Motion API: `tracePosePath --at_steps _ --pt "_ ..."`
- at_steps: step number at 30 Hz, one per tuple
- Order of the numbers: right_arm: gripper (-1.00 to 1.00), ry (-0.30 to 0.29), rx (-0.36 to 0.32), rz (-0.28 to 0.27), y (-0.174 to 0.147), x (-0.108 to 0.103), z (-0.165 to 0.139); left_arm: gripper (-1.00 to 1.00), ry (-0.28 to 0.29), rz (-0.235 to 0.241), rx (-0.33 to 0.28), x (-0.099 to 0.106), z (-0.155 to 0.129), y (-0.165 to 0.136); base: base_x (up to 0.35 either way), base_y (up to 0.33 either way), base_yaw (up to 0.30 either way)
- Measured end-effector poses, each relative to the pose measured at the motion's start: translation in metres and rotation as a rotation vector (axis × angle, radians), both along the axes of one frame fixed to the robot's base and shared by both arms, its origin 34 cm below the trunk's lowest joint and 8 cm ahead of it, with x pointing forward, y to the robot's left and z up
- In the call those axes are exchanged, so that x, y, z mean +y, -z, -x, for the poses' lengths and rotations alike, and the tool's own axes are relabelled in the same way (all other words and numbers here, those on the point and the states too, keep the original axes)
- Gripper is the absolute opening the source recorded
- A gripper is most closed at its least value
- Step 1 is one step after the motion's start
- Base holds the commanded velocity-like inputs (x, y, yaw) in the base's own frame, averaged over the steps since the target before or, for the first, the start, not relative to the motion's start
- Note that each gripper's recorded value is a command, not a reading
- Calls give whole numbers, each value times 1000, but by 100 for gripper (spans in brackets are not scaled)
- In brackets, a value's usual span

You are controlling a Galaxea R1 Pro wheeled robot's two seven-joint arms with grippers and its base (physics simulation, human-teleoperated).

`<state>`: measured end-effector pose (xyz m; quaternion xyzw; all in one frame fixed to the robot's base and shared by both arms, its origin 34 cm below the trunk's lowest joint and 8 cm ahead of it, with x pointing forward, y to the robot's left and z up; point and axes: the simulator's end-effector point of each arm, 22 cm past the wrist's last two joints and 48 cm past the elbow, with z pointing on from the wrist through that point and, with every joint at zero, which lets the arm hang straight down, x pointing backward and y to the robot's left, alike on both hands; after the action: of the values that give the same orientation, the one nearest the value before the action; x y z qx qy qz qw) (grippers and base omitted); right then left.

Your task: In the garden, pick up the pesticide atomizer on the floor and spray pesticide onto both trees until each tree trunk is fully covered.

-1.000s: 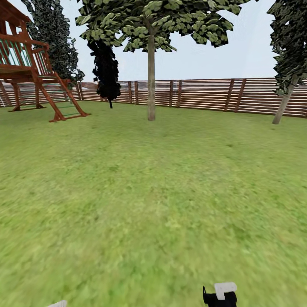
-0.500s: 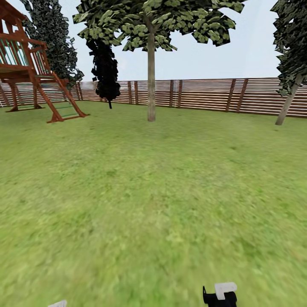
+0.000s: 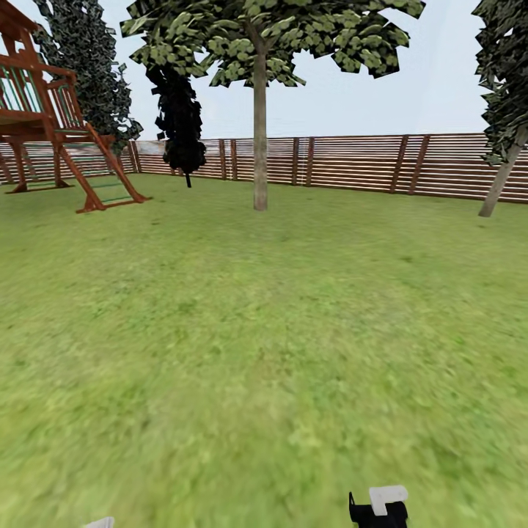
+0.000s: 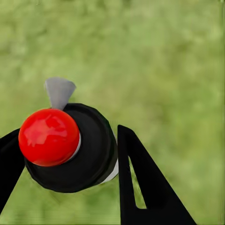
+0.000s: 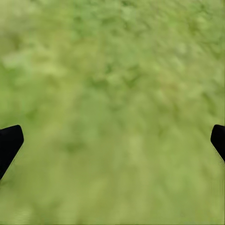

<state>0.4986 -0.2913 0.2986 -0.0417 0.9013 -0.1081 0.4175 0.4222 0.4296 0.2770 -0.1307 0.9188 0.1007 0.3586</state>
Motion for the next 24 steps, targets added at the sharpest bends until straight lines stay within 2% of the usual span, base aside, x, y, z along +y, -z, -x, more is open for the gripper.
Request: tracePosePath --at_steps 24 --pt "100 -1 0 3 0 -2 0 -100 0 0 0 0 0 0 340 0 0"
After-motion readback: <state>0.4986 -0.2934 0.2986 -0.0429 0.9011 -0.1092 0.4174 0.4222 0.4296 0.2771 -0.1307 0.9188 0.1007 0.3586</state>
